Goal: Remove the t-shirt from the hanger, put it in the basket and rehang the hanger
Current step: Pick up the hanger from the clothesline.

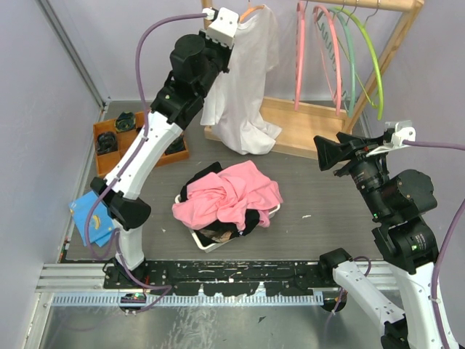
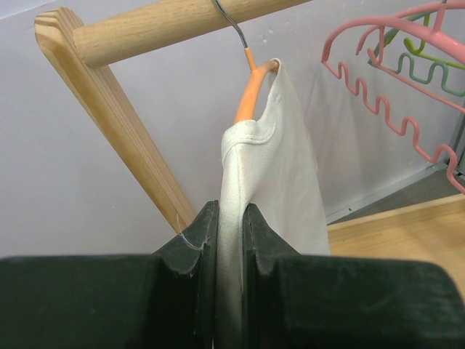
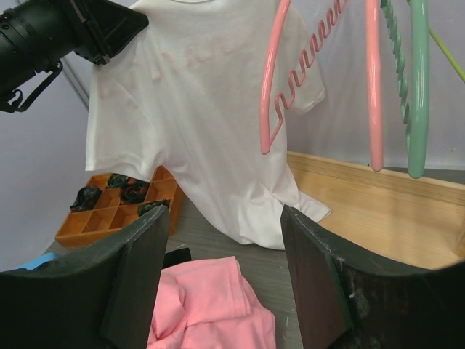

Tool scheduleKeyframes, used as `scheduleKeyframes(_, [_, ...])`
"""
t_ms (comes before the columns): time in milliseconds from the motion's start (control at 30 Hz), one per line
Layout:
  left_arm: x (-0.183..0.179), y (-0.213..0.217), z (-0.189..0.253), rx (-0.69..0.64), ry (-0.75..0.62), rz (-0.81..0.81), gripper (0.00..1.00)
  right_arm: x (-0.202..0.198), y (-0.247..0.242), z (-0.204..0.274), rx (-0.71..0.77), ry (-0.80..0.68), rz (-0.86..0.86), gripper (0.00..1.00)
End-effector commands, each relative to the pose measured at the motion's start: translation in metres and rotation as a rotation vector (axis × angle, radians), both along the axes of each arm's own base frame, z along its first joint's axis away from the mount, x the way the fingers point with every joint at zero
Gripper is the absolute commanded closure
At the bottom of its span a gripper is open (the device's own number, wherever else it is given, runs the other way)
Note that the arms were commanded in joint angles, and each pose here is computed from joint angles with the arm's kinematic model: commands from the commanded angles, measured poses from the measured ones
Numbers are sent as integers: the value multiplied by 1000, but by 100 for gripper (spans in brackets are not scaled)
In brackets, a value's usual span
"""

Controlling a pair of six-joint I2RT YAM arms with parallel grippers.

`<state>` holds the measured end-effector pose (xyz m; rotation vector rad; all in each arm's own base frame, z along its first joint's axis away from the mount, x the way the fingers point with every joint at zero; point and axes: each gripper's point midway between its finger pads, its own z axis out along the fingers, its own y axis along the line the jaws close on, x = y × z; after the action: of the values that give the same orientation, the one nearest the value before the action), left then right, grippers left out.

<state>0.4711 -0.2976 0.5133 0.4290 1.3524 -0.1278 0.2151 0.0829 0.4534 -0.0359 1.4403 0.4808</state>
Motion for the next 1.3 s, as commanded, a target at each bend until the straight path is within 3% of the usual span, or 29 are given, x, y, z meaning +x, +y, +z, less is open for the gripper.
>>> scheduleKeyframes(0, [-5,13,54,-79,-178,34,100,1,1,11,0,-34,5,32])
scheduleKeyframes(700, [-36,28,65,-75,-479,77,100,4,5,6,12,-23,19,32])
scheduleKeyframes(1267, [-61,39,75,-78,-499,79,100,-1,4,11,16,-32,21,32])
